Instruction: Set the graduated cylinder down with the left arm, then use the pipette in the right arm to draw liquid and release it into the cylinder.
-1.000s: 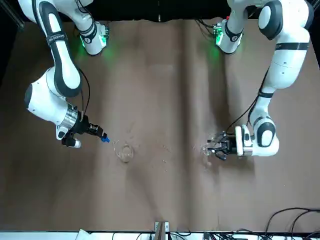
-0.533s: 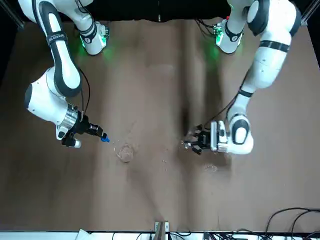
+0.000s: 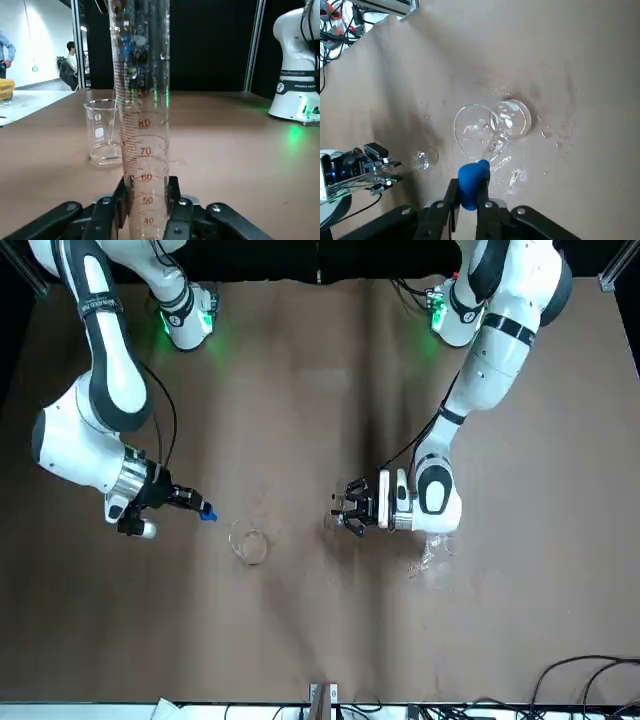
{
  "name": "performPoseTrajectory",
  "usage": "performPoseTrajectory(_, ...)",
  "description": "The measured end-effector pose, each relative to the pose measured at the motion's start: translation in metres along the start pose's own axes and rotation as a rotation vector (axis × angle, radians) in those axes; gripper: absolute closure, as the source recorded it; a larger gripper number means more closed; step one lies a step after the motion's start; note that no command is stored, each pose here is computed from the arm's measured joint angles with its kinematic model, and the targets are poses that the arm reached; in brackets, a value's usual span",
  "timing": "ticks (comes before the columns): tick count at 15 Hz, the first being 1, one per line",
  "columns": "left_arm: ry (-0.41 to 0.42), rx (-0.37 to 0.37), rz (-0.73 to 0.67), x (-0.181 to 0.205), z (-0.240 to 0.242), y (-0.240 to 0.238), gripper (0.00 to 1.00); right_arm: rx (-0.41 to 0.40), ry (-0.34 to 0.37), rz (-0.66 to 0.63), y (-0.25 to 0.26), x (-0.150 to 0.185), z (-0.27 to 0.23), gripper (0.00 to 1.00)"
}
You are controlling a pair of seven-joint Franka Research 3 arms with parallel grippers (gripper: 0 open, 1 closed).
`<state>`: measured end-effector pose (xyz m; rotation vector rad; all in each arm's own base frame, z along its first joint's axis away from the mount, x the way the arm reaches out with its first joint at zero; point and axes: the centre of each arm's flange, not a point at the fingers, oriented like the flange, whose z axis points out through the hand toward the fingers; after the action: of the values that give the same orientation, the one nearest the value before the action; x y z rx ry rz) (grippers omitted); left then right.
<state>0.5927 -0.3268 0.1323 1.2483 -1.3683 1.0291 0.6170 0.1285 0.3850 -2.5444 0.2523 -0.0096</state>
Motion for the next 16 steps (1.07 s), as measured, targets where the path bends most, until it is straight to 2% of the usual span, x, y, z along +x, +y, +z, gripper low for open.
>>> performPoseTrajectory(7, -0.01, 0.0, -0.008, -0.021, 0.015, 0.008, 0.65, 0.013, -0.028, -0.004, -0.011, 0.0, -0.006, 0.83)
performPoseTrajectory(9, -0.009, 0.001, -0.004, -0.02, 0.016, 0.007, 0.52, 0.019, -0.032, -0.003, -0.016, 0.0, -0.011, 0.83)
performPoseTrajectory(14, -0.011, 0.018, 0.002, -0.018, 0.007, 0.0, 0.06, 0.025, -0.043, -0.006, -0.022, 0.001, -0.015, 0.83)
performPoseTrajectory(15, -0.012, 0.025, 0.002, -0.019, 0.002, -0.002, 0.0, 0.028, -0.052, -0.008, -0.024, 0.001, -0.018, 0.84)
performPoseTrajectory(16, -0.014, 0.034, 0.001, -0.02, -0.004, -0.004, 0.0, 0.031, -0.062, -0.008, -0.027, 0.001, -0.021, 0.84)
